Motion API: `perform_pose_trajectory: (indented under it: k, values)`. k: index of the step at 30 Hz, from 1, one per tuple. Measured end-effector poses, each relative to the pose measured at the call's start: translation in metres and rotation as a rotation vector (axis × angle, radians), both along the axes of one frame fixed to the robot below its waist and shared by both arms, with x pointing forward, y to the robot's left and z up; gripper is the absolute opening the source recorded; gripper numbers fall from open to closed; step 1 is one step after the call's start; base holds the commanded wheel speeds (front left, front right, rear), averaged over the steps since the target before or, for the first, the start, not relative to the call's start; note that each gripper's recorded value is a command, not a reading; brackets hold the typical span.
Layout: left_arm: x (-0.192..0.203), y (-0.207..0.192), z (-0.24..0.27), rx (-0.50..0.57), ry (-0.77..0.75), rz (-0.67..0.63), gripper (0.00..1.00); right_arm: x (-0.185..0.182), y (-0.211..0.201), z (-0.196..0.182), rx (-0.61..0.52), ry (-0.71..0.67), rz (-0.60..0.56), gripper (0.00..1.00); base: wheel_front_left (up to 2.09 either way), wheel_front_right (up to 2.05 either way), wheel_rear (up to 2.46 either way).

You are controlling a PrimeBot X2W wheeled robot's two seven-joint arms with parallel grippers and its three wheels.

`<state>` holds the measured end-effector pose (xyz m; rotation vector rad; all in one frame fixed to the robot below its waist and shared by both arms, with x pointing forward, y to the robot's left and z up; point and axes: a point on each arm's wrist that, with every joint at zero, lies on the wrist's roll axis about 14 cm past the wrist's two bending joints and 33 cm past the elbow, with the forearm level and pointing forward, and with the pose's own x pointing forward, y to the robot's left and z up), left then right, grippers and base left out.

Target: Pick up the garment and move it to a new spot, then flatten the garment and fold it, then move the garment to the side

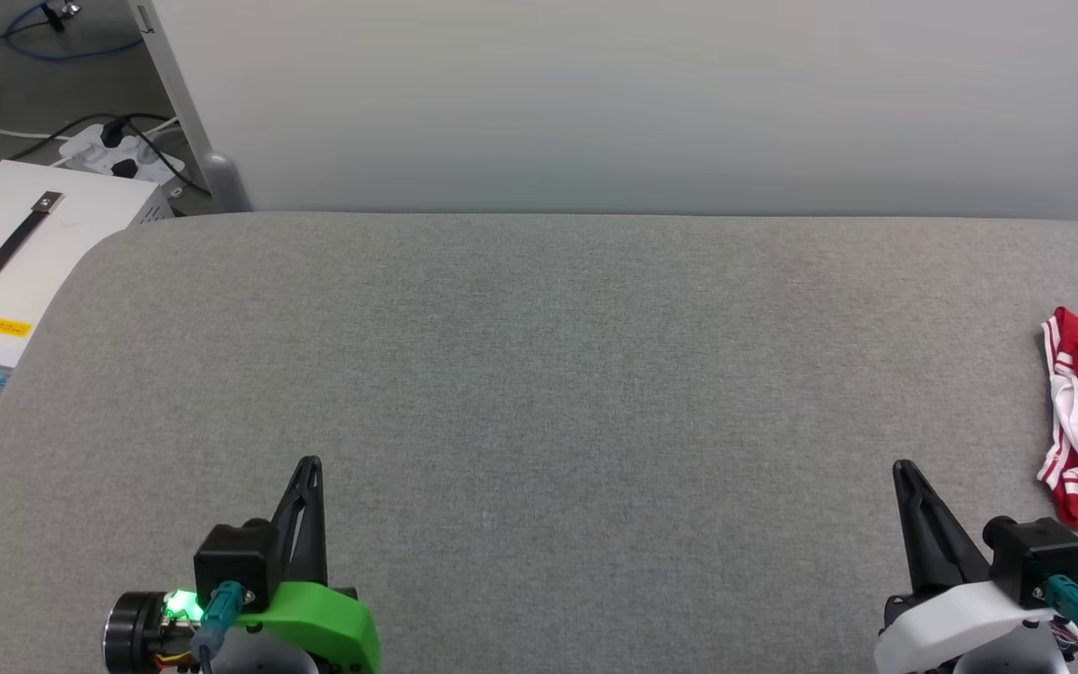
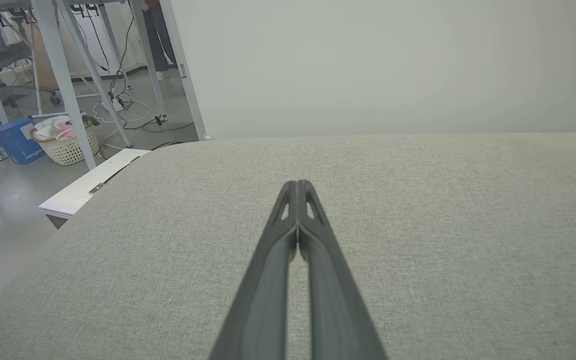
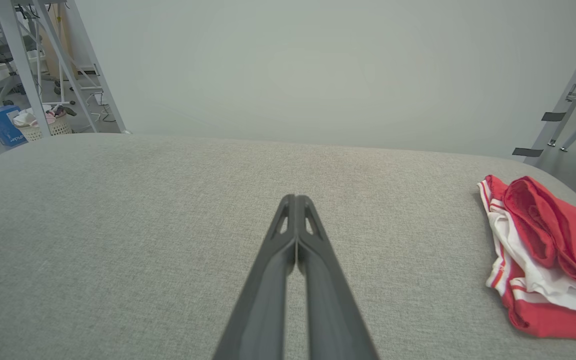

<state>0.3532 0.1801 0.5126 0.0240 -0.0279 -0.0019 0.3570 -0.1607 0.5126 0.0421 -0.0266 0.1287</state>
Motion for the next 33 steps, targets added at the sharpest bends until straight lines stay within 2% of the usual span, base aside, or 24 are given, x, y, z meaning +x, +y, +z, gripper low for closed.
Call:
perform_pose_trajectory:
  k: [33]
  values:
    - [0.008, -0.0021, 0.0038, 0.009, 0.028, -0.006, 0.0, 0.0055, 0.0009, 0.003, -0.05, 0.025, 0.004, 0.0, 0.0, 0.0, 0.0]
